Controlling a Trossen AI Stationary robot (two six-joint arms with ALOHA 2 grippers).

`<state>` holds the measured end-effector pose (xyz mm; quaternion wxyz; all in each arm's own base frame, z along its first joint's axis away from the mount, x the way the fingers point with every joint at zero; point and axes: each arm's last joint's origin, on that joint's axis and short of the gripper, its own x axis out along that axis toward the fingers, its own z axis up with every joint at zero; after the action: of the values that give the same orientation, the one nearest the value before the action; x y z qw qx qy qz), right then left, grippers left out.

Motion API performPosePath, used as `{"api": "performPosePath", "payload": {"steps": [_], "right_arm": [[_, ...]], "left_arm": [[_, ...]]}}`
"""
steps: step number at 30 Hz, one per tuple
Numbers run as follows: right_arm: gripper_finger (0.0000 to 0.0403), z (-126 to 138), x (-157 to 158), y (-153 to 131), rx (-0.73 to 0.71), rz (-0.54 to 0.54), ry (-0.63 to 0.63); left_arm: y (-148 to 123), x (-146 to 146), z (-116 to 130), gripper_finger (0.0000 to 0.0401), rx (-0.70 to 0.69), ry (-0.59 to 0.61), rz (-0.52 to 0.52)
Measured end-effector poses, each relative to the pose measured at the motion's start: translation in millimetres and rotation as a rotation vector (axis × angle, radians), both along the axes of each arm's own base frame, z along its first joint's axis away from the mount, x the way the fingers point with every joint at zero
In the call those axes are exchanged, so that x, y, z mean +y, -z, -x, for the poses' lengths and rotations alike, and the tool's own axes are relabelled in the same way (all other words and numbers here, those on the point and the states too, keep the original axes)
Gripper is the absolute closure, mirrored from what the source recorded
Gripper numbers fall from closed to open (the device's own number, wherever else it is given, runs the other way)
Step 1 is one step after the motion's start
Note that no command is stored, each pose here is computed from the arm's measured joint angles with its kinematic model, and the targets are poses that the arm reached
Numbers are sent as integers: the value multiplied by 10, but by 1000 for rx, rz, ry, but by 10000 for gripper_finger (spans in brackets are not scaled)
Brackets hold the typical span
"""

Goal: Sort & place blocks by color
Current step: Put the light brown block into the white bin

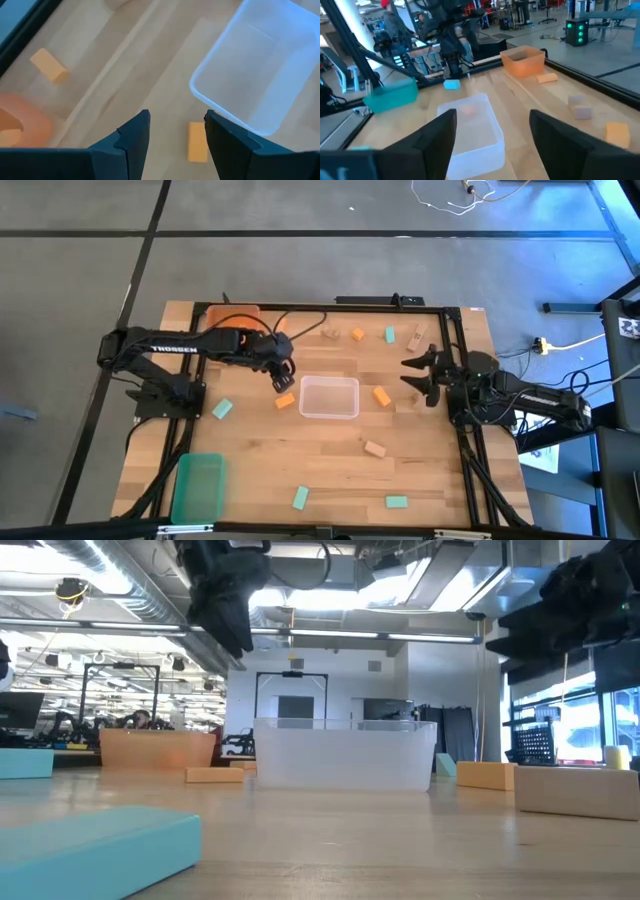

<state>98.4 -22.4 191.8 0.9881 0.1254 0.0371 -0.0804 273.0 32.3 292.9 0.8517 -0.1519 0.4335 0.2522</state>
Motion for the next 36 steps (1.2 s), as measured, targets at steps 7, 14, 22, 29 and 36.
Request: {"api": "performPosePath", "payload": {"steps": [7,14,22,29,36], "right_arm": [[152,-2,-2,-255,87,-35,94],[152,-130,12,-519,272,-122,94],[152,-433,131,-822,569,-202,-73],[152,-797,342,-827,910,-269,-175],[152,-1210,673,-706,1083,-283,-267]], "left_arm": [[-105,-217,74,222,-46,19,-20],[-215,-404,202,222,-83,48,-20],[-262,-545,356,222,-52,74,-4],[-200,-642,444,222,38,78,19],[-238,-773,508,222,18,124,32]]}}
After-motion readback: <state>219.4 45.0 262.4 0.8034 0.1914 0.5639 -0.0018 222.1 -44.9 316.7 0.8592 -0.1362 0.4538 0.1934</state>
